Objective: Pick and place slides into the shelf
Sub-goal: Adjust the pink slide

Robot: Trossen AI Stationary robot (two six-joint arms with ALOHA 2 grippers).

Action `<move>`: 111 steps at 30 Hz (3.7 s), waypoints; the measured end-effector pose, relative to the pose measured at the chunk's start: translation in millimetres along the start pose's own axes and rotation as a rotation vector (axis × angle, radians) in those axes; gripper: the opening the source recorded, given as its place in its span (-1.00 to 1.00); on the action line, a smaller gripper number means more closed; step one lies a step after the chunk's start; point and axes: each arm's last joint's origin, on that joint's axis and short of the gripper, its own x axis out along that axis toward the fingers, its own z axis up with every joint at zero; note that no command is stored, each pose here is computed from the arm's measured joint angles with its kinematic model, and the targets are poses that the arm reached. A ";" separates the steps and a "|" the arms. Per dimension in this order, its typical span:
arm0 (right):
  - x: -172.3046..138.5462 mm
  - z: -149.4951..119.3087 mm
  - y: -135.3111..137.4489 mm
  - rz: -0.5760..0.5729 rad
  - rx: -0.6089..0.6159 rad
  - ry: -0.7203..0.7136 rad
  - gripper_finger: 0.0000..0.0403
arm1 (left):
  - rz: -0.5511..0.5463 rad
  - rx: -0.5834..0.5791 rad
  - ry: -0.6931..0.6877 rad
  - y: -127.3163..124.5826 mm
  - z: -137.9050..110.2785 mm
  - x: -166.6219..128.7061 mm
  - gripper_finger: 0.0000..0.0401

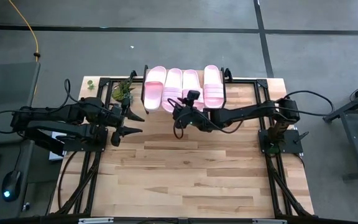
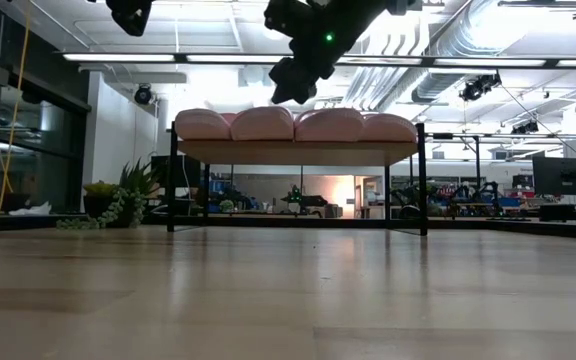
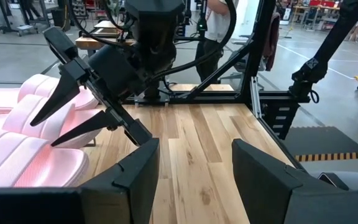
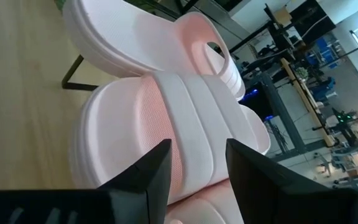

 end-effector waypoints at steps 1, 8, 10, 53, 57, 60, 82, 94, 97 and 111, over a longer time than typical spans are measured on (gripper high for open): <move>0.3 -0.1 -0.1 0.006 0.000 -0.002 -0.29 | 0.000 0.000 0.000 0.0 0.0 0.0 -0.08; 6.4 -2.9 5.0 0.013 -0.026 0.009 -0.29 | 0.000 0.000 -0.002 0.0 0.2 0.0 -0.08; 10.7 -5.1 8.1 0.013 -0.046 0.021 -0.29 | 0.000 0.000 -0.003 0.0 0.3 0.0 -0.08; 28.8 -7.3 11.8 -0.102 0.026 0.030 -0.68 | -0.008 -0.005 -0.010 -0.3 0.9 0.0 -0.08; 28.9 -6.9 12.7 -0.071 0.066 0.014 -0.96 | -0.008 -0.006 -0.009 -0.3 0.9 0.0 -0.08; 28.8 -6.9 12.5 -0.078 0.089 0.016 -0.93 | -0.008 -0.006 -0.010 -0.2 0.9 0.0 -0.08; 21.0 17.5 -4.7 -0.121 0.054 0.028 -1.00 | -0.008 -0.006 -0.009 -0.3 0.9 0.0 -0.08; 7.1 38.8 -16.0 -0.142 0.080 0.027 -1.00 | -0.008 -0.006 -0.009 -0.2 0.9 0.0 -0.08; 3.4 45.0 -21.7 -0.139 0.075 0.030 -1.00 | -0.008 -0.005 -0.008 -0.3 0.8 0.0 -0.08; -21.2 73.6 -53.7 -0.128 0.072 0.049 -1.00 | -0.012 0.004 -0.008 -0.4 0.8 -0.2 -0.08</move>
